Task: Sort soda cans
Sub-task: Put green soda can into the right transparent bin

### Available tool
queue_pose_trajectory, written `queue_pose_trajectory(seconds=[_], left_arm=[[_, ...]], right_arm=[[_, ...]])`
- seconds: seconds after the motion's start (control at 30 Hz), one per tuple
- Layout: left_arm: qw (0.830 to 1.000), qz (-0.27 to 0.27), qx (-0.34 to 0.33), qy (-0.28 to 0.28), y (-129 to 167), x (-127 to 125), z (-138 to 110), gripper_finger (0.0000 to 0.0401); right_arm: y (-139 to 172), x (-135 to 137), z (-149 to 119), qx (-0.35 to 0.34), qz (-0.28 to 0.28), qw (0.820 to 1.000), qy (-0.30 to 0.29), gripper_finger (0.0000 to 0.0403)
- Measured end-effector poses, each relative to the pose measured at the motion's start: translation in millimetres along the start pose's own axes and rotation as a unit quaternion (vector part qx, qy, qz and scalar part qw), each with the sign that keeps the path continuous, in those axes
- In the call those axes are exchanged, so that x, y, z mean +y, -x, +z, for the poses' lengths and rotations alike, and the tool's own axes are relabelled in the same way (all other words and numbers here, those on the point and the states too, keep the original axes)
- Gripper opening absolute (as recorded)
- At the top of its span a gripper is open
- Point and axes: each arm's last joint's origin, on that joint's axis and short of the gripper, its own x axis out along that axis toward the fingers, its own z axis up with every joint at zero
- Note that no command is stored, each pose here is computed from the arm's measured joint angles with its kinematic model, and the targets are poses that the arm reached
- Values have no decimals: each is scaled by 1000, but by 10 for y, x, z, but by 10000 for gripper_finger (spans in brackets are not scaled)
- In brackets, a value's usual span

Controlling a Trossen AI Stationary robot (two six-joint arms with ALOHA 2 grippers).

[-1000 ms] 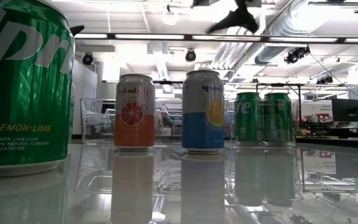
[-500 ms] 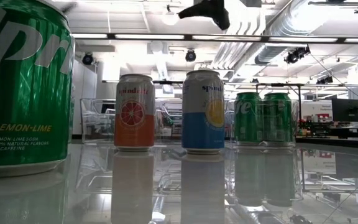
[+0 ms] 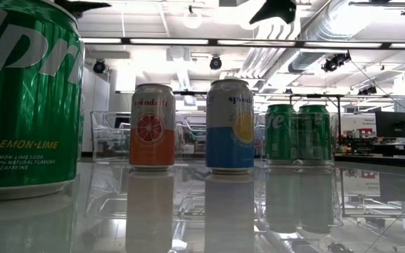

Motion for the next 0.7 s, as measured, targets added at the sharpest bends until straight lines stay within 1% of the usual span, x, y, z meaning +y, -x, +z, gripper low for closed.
queue_pose_trajectory(seconds=[0.07,0.13,0.2,0.27,0.37,0.4,0.47,0.5,0.53,0.6,0.63,0.67,0.7], left_arm=[[998,-5,-3,59,-122,-25,-16,330],[996,-8,-7,88,-242,-40,-35,330],[996,12,-21,82,-367,-15,-59,330],[996,49,-32,63,-467,51,-87,330],[993,83,-31,76,-611,128,-142,330],[992,86,-22,87,-657,144,-166,330],[992,70,-4,107,-734,143,-191,330],[993,48,1,109,-764,117,-183,330],[995,11,-2,97,-788,59,-160,330],[994,-84,-31,54,-794,-105,-81,330],[988,-135,-60,34,-777,-201,-34,330],[979,-182,-92,16,-754,-291,11,330],[966,-226,-127,-5,-721,-376,57,330]], right_arm=[[25,-18,-34,13,-13,1000,-3,288],[54,-25,-49,19,-15,1000,-2,288],[57,-33,-58,21,-24,999,4,288],[57,-39,-46,12,-38,999,0,288],[56,-34,-20,-3,-39,999,2,288],[56,-33,-19,-3,-39,999,6,288],[57,-33,-21,-2,-37,999,6,288],[68,-34,-20,-3,-37,999,4,288],[75,-34,-19,-4,-36,999,4,288],[84,-34,-18,-6,-36,999,7,288],[84,-34,-18,-6,-36,999,9,288],[83,-34,-18,-5,-36,999,12,288],[80,-34,-19,-4,-36,999,17,288]])
